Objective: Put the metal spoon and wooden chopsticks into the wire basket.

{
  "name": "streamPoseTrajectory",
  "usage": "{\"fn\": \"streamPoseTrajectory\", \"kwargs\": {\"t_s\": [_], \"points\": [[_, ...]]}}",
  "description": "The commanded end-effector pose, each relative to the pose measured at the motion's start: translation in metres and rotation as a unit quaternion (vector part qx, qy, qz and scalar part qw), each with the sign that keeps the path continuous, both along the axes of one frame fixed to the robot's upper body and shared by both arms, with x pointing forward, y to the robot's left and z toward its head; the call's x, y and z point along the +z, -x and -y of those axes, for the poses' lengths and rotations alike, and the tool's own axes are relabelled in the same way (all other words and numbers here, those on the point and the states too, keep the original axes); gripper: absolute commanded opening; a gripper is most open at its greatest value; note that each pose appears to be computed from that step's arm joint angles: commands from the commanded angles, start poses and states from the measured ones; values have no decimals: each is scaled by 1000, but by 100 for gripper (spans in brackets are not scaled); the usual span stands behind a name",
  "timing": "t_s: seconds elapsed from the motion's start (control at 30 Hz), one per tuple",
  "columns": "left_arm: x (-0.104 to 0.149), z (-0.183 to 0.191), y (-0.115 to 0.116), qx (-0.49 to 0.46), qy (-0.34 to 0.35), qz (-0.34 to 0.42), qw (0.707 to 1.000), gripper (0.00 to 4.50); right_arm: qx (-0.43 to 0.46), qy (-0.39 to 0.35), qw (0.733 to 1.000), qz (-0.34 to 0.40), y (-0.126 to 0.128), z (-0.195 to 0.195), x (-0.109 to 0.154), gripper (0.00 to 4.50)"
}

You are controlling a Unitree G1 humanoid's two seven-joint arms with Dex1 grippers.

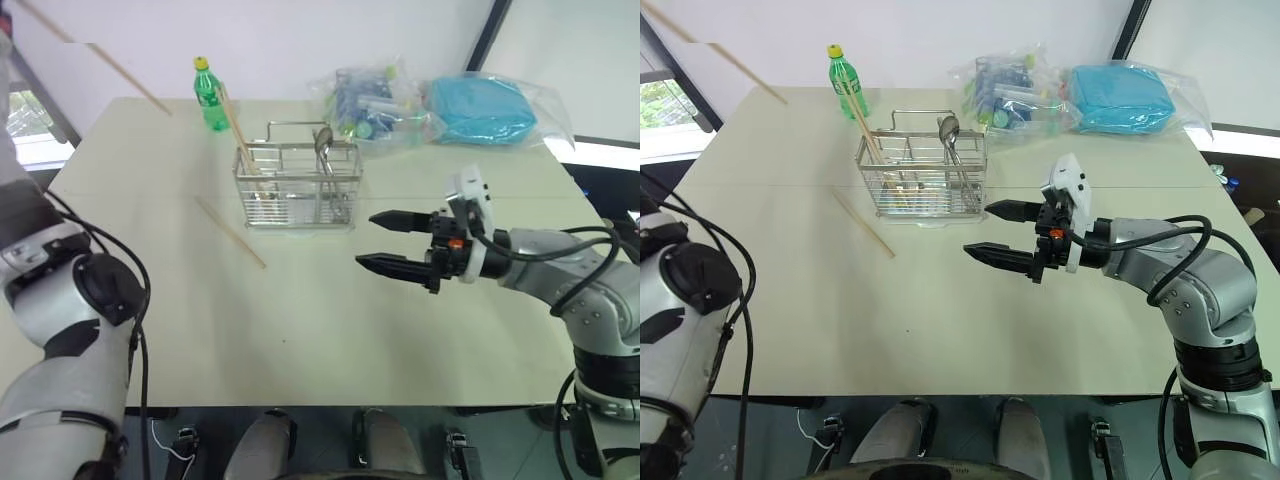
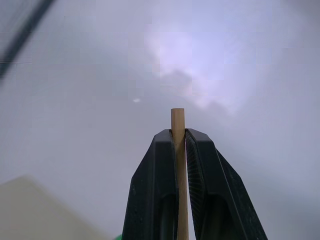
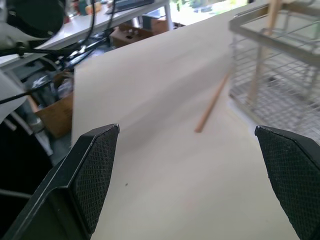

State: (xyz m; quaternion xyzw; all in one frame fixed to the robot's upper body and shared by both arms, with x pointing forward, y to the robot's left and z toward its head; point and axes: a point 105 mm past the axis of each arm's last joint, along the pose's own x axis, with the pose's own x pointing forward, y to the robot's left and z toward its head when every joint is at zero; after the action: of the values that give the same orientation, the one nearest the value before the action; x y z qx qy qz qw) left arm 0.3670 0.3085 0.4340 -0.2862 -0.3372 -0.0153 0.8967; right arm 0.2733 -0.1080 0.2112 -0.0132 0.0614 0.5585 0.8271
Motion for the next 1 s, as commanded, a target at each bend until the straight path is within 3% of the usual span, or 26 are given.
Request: {"fn": "streamPoseTrajectory", "kwargs": {"t_s": [0.03,0.2,0.3,0.4,0.73,0.83,1.0], "points": [[29,51,1,-65,-77,43,994,6,-8,-16,1000,22,6,-2,7,450],[12,103,-16,-86,-195,29,977,6,-25,-25,999,28,5,-2,9,450],[-23,148,-33,-102,-286,9,953,6,-41,-30,998,35,5,1,12,450],[-46,168,-39,-111,-315,5,943,6,-54,-35,997,39,4,4,15,450],[-99,181,-47,-110,-334,-29,936,6,-77,-36,996,41,2,9,17,450],[-105,181,-45,-116,-325,-34,938,124,-82,-36,995,40,-1,11,18,450],[-107,181,-38,-120,-312,-35,942,374,-83,-37,995,39,-5,11,20,450]]}}
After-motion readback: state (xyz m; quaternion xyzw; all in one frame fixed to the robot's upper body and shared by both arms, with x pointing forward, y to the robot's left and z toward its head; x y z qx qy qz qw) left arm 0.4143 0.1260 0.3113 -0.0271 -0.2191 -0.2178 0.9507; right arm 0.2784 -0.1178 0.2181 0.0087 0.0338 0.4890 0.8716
